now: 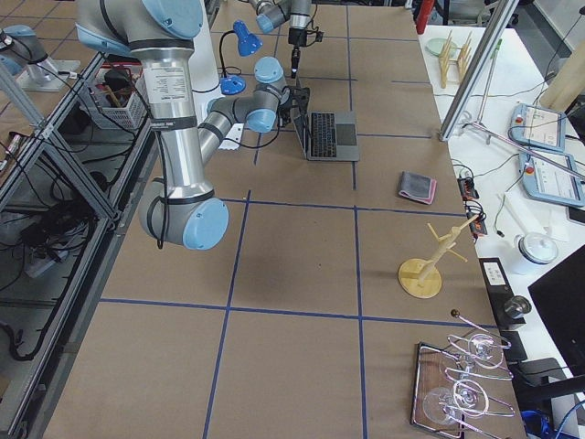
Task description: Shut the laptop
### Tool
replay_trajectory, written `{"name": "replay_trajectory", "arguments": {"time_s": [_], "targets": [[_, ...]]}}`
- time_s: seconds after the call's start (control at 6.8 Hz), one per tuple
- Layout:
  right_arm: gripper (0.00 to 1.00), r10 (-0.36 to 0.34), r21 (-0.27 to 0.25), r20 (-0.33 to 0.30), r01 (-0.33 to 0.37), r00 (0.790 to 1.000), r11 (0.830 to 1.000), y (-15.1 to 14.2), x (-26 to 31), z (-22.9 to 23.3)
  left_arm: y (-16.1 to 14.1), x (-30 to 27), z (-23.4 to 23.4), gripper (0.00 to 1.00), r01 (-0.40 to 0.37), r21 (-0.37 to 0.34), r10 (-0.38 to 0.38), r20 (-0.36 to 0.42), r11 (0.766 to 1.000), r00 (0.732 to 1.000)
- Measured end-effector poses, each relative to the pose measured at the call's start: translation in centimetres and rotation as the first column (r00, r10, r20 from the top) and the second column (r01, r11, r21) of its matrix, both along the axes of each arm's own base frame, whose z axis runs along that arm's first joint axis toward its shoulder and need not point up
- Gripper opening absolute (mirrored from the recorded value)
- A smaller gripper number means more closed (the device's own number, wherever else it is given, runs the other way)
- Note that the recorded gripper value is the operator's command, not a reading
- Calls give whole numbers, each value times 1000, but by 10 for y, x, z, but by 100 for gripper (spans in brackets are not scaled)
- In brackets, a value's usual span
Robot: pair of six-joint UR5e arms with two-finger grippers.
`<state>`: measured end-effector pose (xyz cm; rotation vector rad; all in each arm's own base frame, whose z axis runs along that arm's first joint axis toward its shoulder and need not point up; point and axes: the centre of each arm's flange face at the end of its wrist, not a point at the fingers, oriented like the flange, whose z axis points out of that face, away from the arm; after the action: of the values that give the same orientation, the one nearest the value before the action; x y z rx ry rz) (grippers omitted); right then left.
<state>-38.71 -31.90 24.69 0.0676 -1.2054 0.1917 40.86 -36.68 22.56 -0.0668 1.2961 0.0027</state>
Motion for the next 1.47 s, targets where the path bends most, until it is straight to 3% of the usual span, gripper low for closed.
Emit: {"name": "replay_trajectory", "arguments": {"time_s": [0.59,1.47], "targets": [[0,43,-22,-44,-44,998,999,-30,-7,-32,-22,3,-14,0,30,-21,-29,32,999,999],[0,113,-49,-114,-119,987,992,-93,-26,-21,-60,7,-10,0,78,-40,-76,62,996,995]]}}
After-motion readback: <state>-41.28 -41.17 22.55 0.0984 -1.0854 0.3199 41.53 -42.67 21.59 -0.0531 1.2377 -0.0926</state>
